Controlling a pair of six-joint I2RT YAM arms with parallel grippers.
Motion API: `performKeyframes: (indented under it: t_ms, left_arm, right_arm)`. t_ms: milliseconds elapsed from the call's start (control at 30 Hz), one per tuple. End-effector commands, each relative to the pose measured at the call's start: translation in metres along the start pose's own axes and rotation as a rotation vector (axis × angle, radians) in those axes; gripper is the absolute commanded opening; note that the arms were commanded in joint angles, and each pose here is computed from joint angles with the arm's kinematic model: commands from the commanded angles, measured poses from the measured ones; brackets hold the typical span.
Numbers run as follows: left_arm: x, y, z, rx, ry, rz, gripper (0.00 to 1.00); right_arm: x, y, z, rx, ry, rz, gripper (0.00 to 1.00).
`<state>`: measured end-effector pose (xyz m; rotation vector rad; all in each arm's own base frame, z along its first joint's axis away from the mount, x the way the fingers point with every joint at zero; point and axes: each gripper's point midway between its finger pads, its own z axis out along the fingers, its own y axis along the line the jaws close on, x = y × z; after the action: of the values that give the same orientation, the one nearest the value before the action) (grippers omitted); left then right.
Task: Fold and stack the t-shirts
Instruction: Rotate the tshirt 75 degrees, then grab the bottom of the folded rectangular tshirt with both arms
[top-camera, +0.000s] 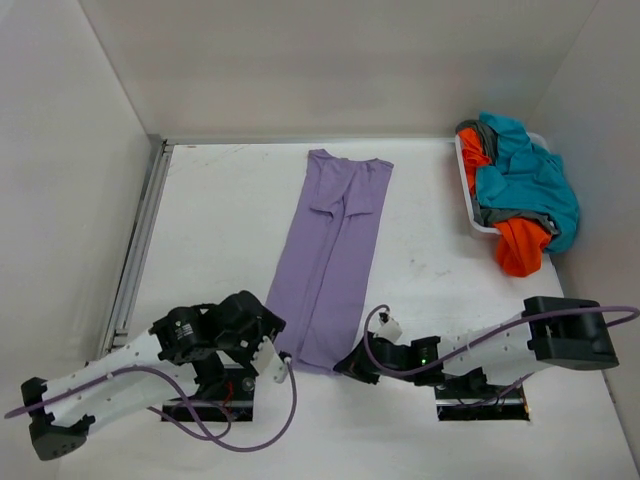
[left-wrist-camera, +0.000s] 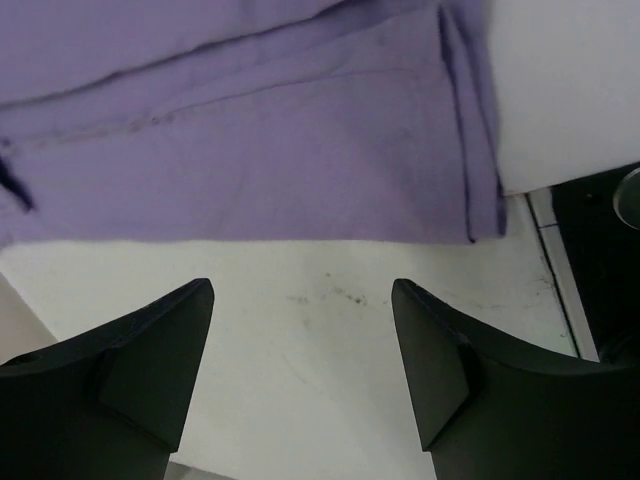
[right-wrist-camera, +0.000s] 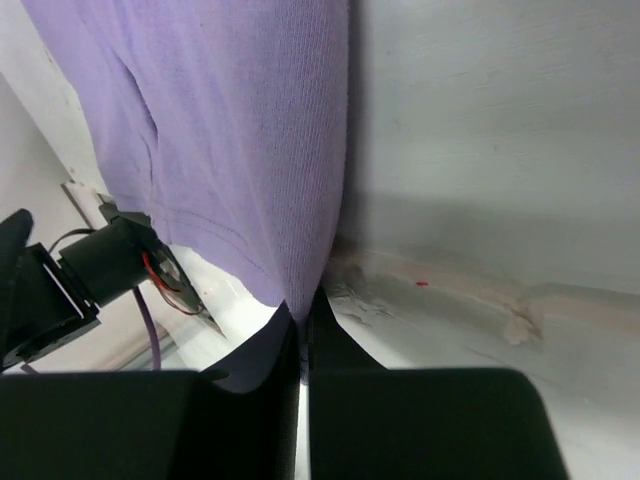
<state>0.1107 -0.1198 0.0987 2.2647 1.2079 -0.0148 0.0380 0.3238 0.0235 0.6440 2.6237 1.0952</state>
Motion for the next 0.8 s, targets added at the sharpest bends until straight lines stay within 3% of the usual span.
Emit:
performKeyframes:
  t_ms: [0, 233, 433, 567, 767]
  left_arm:
    - [-0.007, -0.017, 0.009, 0.1, -0.024, 0.147, 0.69]
    - [-0.007, -0.046, 0.035, 0.27, -0.047, 0.417, 0.66]
    - [0.006, -0.067, 0.039, 0.44, -0.009, 0.49, 0.62]
    - [0.003, -0.071, 0.053, 0.437, -0.036, 0.514, 0.58]
    - [-0.005, -0.074, 0.069, 0.383, -0.079, 0.459, 0.34]
  right_arm:
    - [-0.004, -0.016, -0.005, 0.051, -0.012, -0.014, 0.03]
    - [-0.007, -0.008, -0.007, 0.031, -0.011, -0.029, 0.04]
    - [-0.014, -0.004, -0.009, 0.013, -0.025, -0.002, 0.06]
    - [-0.017, 0.0, -0.008, 0.007, -0.028, 0.002, 0.06]
    - [-0.014, 0.002, -0.007, 0.009, -0.023, 0.01, 0.07]
